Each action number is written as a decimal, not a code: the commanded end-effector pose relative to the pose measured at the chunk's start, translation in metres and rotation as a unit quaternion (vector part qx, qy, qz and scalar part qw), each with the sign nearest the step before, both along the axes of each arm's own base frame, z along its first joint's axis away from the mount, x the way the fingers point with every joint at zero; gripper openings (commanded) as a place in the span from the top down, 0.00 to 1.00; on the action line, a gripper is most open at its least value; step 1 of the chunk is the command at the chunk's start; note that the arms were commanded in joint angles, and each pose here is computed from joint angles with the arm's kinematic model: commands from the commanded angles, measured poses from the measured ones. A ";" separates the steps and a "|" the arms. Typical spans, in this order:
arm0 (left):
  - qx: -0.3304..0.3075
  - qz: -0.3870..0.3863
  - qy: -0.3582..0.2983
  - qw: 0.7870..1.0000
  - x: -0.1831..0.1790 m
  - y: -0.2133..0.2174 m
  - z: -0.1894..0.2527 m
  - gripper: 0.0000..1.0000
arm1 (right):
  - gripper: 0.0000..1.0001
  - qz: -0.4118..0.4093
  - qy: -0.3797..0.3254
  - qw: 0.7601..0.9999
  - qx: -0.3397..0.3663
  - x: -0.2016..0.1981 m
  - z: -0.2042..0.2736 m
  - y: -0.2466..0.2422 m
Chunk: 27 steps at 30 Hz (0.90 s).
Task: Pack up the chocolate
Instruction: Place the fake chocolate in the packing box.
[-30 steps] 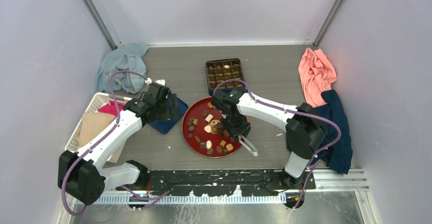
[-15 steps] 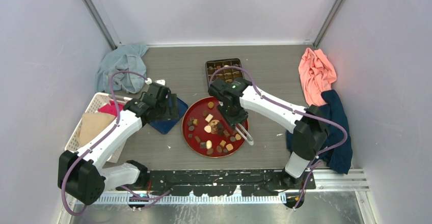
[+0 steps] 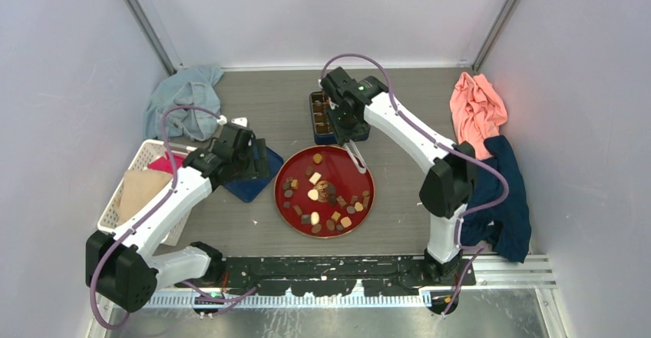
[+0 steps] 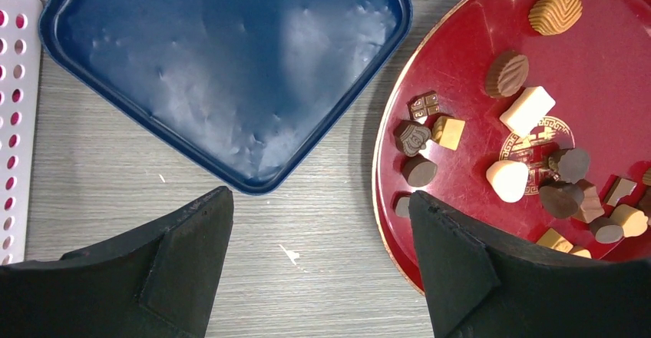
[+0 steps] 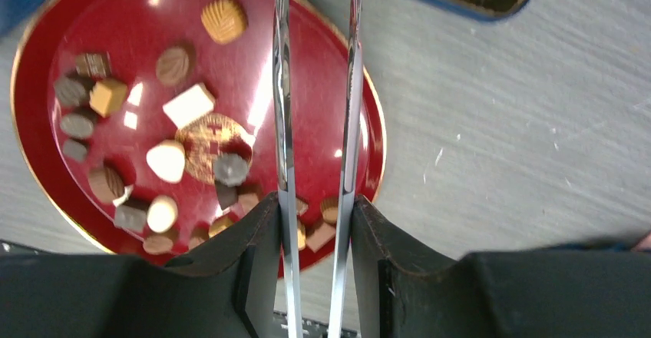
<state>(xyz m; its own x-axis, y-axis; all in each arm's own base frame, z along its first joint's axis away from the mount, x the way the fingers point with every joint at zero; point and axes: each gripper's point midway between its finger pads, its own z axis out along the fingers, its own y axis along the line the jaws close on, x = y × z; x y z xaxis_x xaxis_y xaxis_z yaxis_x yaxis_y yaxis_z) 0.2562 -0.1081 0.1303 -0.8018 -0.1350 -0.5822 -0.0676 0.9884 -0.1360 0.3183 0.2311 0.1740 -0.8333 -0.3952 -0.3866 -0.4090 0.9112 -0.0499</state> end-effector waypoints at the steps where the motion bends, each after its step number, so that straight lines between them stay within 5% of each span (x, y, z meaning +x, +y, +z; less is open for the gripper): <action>1: -0.010 0.015 -0.033 0.999 0.005 0.003 0.019 0.15 | 0.81 -0.004 -0.039 0.998 0.053 0.046 0.012 0.018; 12: -0.009 0.015 -0.033 0.999 0.003 0.006 0.020 0.15 | 0.80 -0.017 -0.038 0.996 0.077 0.099 -0.017 0.046; 27: 0.004 0.021 -0.033 0.999 0.001 0.013 0.019 0.15 | 0.79 -0.009 0.014 0.996 0.087 0.101 -0.057 0.064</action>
<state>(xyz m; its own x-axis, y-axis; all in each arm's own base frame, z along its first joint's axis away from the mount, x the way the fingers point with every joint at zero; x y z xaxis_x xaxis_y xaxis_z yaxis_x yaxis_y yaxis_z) 0.2529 -0.0998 0.1379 -0.7866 -0.1463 -0.5999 -0.0846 0.9879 -0.1300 0.4119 0.2814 0.0972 -0.8733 -0.3225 -0.3651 -0.3746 0.9237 0.0800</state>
